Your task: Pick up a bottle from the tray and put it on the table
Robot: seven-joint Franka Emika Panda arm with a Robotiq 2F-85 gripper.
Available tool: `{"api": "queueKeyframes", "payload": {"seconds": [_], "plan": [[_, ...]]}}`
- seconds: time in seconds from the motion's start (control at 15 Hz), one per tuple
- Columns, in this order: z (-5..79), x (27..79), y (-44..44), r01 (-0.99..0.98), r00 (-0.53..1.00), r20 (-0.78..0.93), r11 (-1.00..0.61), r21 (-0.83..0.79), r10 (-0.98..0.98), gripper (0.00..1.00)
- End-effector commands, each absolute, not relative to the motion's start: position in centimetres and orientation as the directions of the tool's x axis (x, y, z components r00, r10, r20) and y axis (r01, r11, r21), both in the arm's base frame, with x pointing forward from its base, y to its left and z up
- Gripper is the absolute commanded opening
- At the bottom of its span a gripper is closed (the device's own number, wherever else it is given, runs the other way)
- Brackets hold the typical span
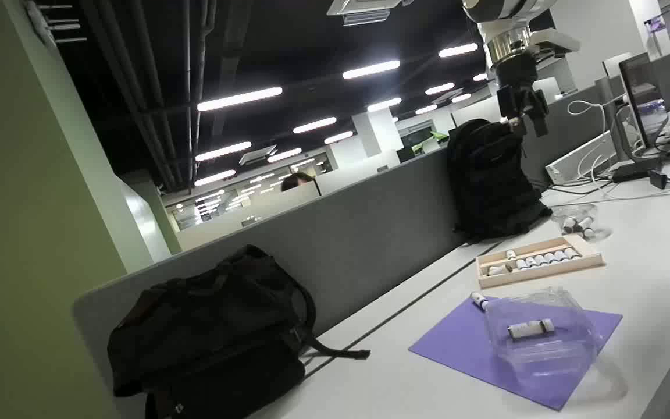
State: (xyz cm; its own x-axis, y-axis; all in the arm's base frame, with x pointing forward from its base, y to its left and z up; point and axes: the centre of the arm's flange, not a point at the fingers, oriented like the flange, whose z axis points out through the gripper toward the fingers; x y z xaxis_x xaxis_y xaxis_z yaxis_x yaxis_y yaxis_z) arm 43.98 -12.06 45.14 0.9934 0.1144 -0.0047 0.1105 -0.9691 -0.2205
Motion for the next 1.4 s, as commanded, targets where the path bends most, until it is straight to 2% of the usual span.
{"api": "queueKeyframes", "payload": {"seconds": [0.0, 0.53, 0.8, 1.07, 1.33], "plan": [[45.1, 44.0, -12.1, 0.110, 0.993, -0.005, -0.969, -0.220, 0.114, 1.00], [45.1, 44.0, -12.1, 0.110, 0.993, -0.003, -0.969, -0.220, 0.114, 1.00], [43.8, 51.8, -13.1, 0.082, 0.996, -0.014, -0.970, -0.230, 0.087, 1.00], [40.7, 59.1, -13.5, 0.124, 0.987, -0.072, -0.971, -0.204, 0.141, 1.00], [37.1, 65.7, -14.4, 0.173, 0.975, -0.124, -0.978, -0.114, 0.187, 1.00]]}}
